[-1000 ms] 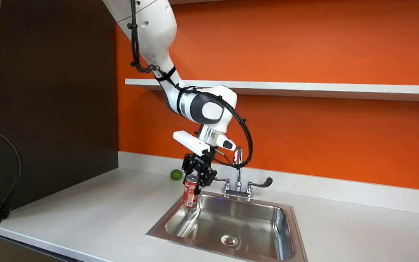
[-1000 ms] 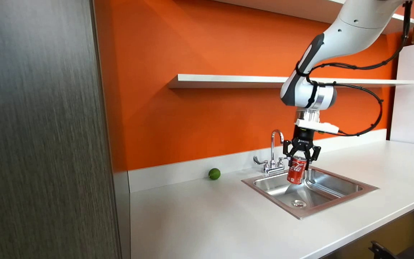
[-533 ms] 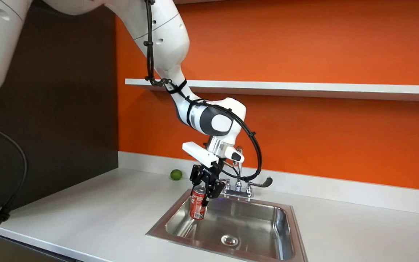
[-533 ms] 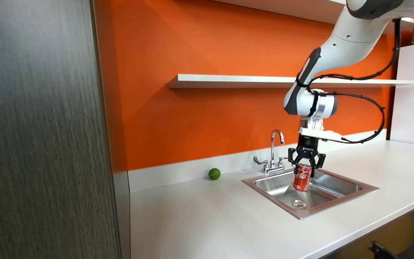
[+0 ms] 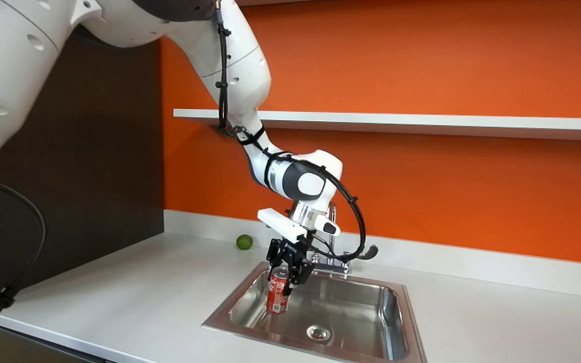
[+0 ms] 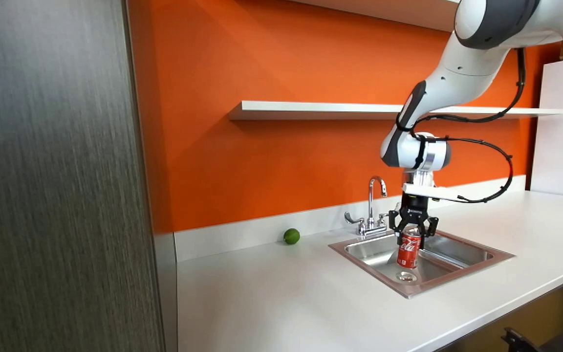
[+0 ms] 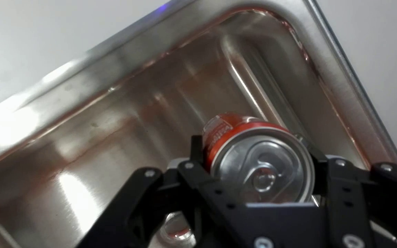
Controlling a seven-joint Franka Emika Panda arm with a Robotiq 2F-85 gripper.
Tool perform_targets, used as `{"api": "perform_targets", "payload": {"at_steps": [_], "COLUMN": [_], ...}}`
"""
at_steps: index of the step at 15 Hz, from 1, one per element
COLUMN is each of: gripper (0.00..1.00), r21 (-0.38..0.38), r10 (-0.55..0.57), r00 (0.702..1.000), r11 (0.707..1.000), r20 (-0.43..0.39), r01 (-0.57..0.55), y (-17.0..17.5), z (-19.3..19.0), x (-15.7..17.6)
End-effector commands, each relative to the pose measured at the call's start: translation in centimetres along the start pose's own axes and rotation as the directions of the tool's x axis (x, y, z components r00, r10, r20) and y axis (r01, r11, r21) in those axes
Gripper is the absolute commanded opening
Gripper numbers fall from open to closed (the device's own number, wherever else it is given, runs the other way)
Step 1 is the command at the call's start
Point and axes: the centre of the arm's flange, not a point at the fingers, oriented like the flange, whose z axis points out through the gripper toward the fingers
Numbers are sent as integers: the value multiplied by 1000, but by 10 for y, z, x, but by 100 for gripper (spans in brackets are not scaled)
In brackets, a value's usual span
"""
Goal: Put the red can in the sink.
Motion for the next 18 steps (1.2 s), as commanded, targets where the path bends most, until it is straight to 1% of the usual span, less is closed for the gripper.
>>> {"api": "perform_targets", "payload": {"at_steps": [1,11,18], "gripper": [39,39,39], "r21": [-14,-44,-67], "r10": [8,10,22], "r00": [1000,1000,1000], "r11": [1000,999,998], "r20": [12,8,14], "r01": [-7,-9,-21], "y": [-4,-4,-2], "z": [10,68,89], "x": [19,59,76]}}
